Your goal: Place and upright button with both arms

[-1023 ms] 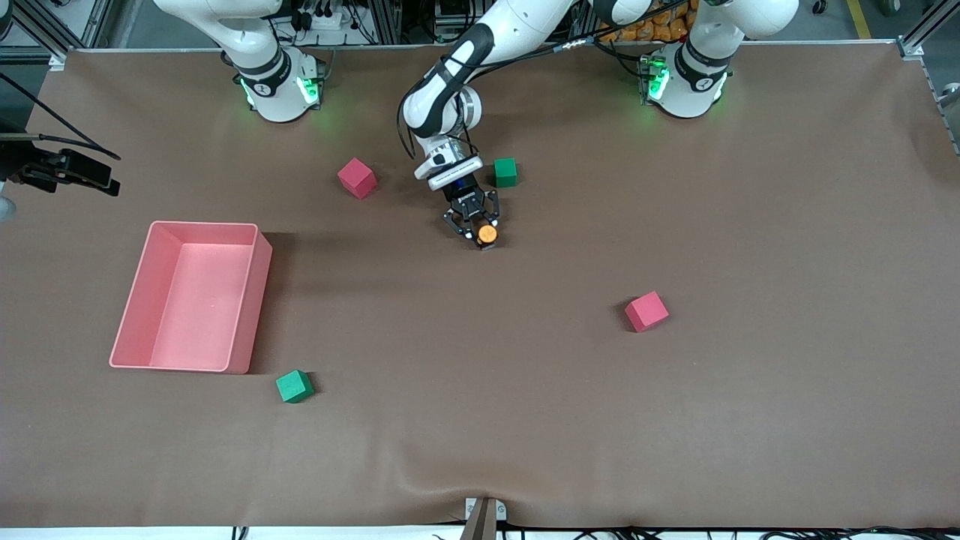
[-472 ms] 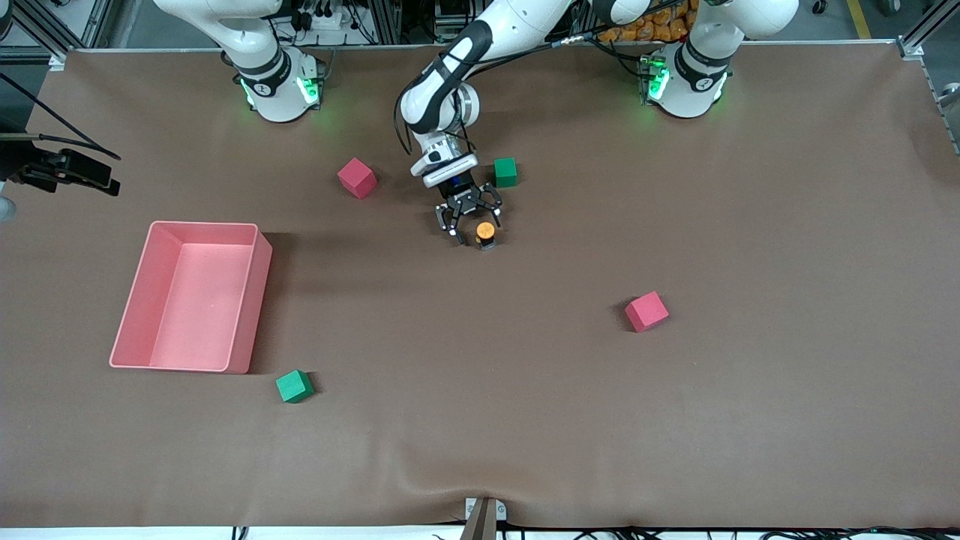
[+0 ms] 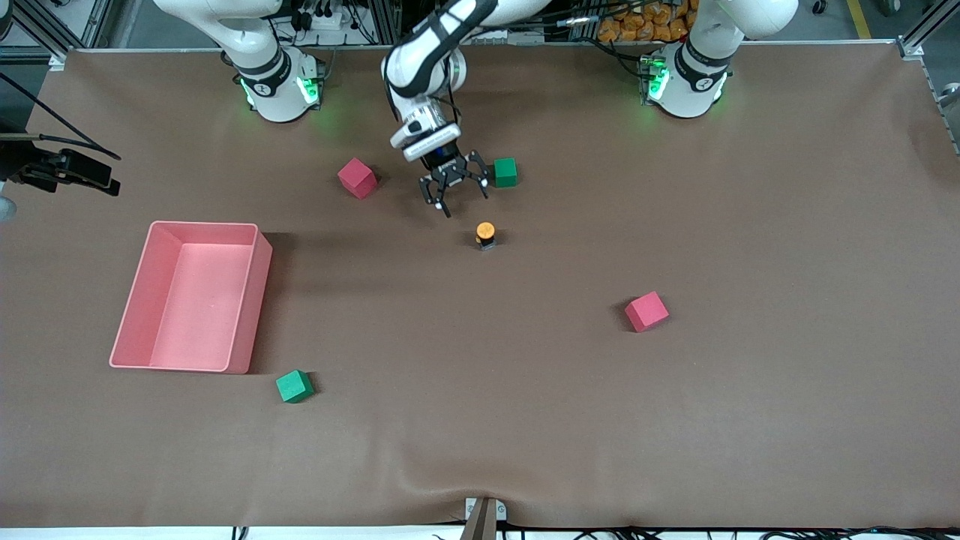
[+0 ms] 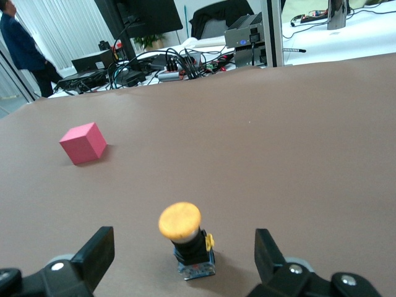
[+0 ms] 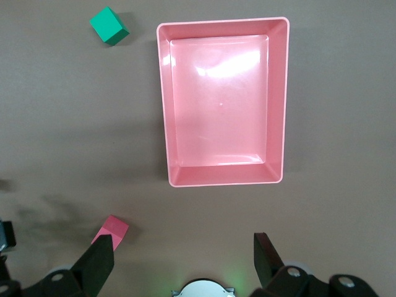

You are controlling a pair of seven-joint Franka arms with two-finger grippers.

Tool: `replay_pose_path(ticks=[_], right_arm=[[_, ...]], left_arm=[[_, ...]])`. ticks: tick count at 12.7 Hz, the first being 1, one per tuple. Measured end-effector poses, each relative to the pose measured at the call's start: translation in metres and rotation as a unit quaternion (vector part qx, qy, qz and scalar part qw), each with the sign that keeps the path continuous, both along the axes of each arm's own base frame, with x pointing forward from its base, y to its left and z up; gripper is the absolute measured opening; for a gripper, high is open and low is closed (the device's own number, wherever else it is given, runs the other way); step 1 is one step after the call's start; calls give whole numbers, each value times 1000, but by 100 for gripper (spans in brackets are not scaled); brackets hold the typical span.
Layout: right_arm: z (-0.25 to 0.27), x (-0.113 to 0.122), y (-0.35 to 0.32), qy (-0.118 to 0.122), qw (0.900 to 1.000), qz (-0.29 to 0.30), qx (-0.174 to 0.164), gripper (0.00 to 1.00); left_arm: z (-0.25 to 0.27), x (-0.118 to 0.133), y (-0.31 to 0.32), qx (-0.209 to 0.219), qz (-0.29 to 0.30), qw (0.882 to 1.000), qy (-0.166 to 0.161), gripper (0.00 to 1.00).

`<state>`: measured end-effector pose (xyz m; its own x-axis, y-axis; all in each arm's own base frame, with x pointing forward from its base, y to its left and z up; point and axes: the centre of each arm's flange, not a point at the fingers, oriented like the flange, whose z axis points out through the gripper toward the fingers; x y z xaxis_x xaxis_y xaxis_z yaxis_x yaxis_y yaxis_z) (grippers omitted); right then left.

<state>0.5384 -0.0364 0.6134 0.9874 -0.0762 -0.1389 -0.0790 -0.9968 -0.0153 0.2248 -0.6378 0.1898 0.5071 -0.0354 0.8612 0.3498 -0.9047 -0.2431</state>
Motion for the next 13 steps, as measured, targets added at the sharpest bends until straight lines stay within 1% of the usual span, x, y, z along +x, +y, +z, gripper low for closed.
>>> replay_pose_path(ticks=[2,3,5,7,10,13], right_arm=[[0,0,0,0,1000,0,0,100],[0,0,0,0,1000,0,0,100],[0,0,0,0,1000,0,0,100],[0,0,0,0,1000,0,0,100],[-1,0,0,1,1000,0,0,100],[-1,0,0,1,1000,0,0,100]], left_arm=[[55,4,-3,-4,8,999,49,100],[89,16,0,-14,17,997,77,100],[154,52,15,-43,32,991,126,100],[209,92,40,-74,40,981,176,100],[274,149,89,-108,46,962,247,100],[330,207,153,-148,37,941,302,100]])
